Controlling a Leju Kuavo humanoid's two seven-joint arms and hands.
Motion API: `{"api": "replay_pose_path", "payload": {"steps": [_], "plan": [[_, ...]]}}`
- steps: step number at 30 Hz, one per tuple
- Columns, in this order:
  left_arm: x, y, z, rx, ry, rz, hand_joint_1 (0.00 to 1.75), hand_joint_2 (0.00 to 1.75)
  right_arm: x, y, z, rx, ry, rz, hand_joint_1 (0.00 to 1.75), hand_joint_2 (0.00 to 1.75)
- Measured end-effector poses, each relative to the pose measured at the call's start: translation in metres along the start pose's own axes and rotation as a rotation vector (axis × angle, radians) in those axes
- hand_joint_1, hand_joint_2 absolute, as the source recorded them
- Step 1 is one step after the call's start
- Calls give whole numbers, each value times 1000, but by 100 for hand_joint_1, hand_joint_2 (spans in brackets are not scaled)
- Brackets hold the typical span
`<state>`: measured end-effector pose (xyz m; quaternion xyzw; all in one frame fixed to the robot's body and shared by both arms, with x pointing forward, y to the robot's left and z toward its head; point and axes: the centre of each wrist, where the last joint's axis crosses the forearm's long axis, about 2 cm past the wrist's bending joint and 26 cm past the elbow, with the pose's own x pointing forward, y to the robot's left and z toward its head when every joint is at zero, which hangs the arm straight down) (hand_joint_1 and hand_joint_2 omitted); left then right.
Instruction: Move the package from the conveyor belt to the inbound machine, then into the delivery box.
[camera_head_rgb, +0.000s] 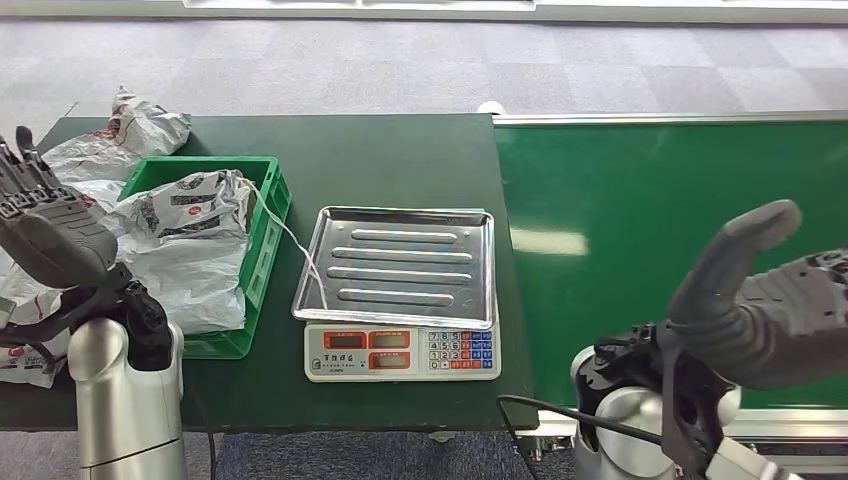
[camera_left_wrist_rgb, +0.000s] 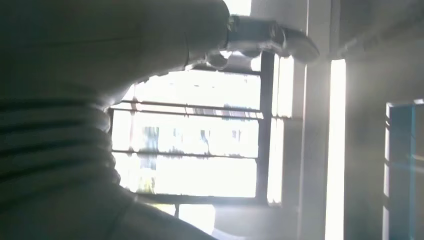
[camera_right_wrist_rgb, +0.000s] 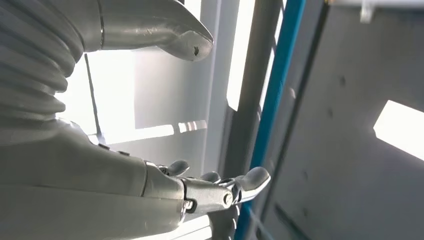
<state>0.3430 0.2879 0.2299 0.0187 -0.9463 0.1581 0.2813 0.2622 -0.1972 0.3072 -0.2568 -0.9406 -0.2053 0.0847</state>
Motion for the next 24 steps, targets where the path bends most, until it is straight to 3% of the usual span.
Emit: {"api": "replay_pose_path", "payload": {"steps": [10, 12, 17, 20, 24], "plan": [[18, -20, 16, -138, -32, 101, 0, 175, 9, 16, 27, 83, 86, -103, 0, 175], [21, -23, 21, -221, -42, 173, 0, 175, 9, 19, 33, 105, 145, -194, 0, 175], [38, -51, 55, -540, -27, 462, 0, 175, 15, 26, 51, 307, 273, -594, 0, 175], [50, -71, 72, -594, -18, 563, 0, 175, 18, 26, 59, 404, 302, -754, 0, 175], [60, -88, 87, -611, -6, 655, 0, 175, 19, 24, 66, 464, 313, -800, 0, 175]]}}
